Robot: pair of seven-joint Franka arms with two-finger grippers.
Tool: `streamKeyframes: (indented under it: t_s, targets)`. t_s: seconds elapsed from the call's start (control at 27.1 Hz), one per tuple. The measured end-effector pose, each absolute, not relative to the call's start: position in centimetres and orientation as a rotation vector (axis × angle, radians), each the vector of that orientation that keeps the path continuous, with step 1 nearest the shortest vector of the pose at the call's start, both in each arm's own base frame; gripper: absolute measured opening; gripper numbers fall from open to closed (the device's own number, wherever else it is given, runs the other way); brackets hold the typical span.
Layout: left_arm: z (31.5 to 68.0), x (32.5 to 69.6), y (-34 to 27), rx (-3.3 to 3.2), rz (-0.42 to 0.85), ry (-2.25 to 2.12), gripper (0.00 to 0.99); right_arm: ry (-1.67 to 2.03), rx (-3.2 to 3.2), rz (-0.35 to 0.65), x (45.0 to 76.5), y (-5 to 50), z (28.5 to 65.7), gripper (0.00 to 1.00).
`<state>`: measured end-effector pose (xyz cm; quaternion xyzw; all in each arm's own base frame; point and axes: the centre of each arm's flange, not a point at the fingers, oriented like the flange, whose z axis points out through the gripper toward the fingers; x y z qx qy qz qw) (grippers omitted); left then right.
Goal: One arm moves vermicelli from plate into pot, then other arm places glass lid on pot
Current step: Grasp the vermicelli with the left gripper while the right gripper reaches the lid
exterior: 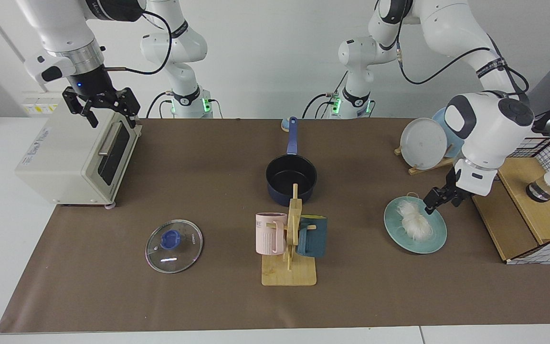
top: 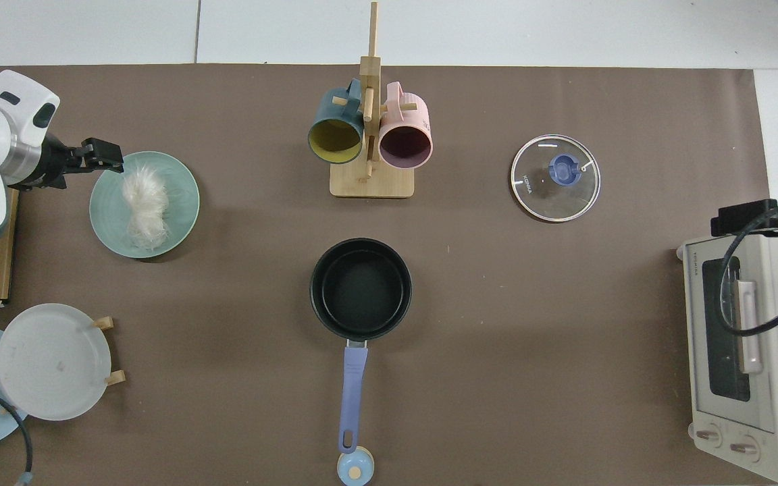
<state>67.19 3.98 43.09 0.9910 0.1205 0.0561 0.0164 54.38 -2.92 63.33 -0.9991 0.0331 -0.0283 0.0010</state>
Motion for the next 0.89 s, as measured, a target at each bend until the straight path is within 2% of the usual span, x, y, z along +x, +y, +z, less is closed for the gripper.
streamKeyframes:
  t_s: [0.22, 0.44, 0.66, 0.89]
  targets:
    - [39.6, 69.6, 3.5, 3.050, 0.152, 0.509, 0.991, 0.093, -3.137, -0.073, 54.5, -2.5, 62.8, 1.00]
    - [37.5, 71.1, 2.6, 3.055, 0.144, 0.501, 0.991, 0.082, -3.137, -0.097, 55.6, -2.1, 62.3, 1.00]
    - [35.5, 71.2, 2.0, 3.134, 0.119, 0.425, 0.991, 0.049, -3.143, -0.070, 58.9, -0.8, 59.7, 1.00]
    - [33.7, 70.9, 0.2, 3.138, 0.074, 0.380, 0.991, 0.059, -3.144, -0.109, 62.5, 0.4, 55.8, 1.00]
